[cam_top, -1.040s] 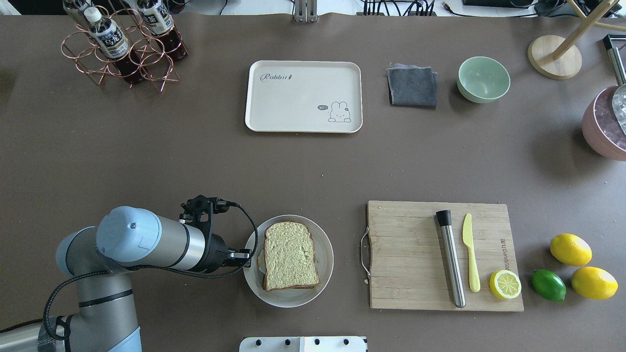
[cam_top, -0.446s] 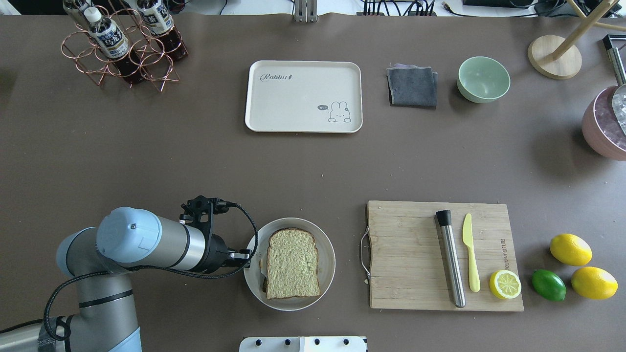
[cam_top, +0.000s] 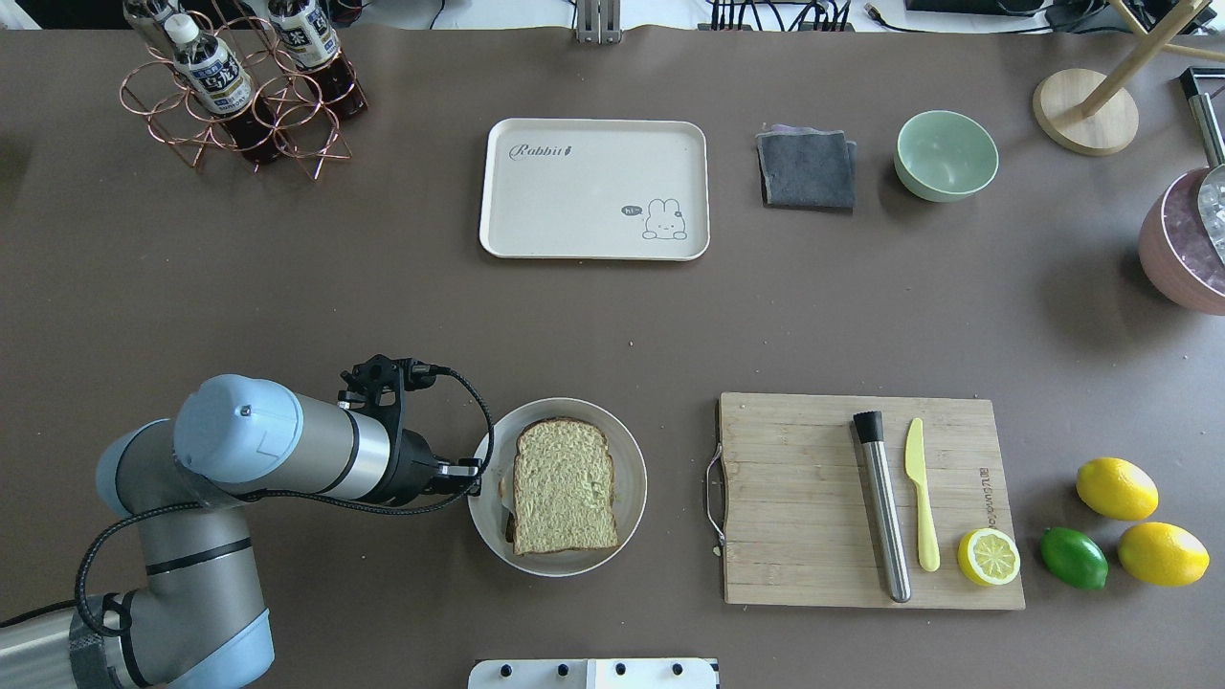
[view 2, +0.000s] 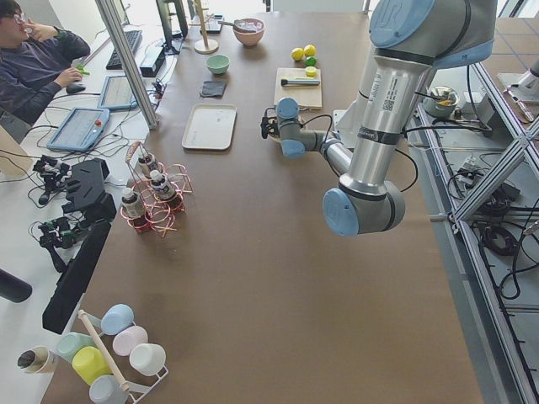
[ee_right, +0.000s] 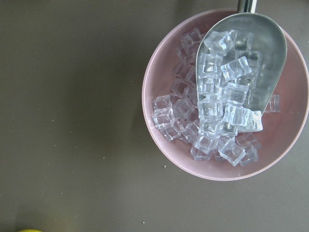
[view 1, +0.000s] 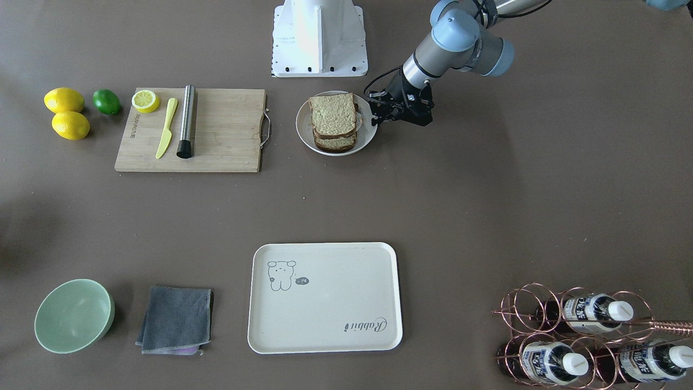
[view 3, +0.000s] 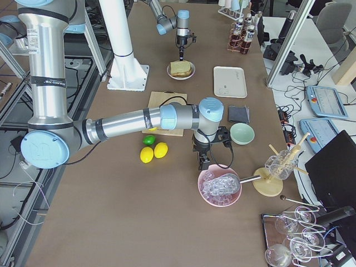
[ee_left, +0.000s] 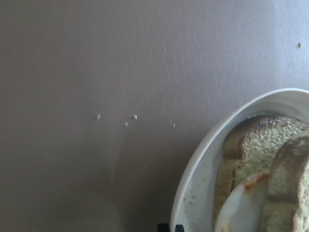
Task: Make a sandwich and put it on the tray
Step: 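Lift the plate with the left gripper and carry it onto the tray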
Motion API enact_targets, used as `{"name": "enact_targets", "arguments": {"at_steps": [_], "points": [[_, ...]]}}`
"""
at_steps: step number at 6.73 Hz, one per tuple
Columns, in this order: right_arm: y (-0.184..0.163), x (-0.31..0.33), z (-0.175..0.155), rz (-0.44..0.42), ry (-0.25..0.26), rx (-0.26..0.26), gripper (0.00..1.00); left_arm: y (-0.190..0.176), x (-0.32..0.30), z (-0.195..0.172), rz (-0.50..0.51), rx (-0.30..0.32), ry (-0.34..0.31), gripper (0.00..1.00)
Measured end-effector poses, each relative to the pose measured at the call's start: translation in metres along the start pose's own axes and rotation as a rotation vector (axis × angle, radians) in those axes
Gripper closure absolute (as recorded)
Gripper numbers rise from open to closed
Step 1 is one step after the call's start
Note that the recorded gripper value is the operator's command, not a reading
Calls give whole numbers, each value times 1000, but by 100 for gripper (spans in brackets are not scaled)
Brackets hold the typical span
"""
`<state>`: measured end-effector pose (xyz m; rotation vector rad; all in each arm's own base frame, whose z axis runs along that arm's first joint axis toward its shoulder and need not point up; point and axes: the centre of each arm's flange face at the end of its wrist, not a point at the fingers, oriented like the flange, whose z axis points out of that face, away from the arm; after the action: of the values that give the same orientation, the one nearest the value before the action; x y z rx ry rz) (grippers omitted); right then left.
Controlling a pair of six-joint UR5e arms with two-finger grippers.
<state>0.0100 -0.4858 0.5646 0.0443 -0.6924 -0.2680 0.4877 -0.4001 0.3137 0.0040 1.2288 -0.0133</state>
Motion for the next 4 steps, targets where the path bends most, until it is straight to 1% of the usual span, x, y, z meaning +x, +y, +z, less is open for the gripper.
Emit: {"name": "enact_targets", "arguments": {"at_steps": [1,2,4], "points": [[0,3,4,5,-3,-7,0,-43,5,-3,-7,5,-1,100],[0,5,6,8,-5,-10,0,-88,7,-2,-6,15,-14,100],[1,6,7,11,-6,-13,0,-177,9,-6,-7,12,-44,100]]}}
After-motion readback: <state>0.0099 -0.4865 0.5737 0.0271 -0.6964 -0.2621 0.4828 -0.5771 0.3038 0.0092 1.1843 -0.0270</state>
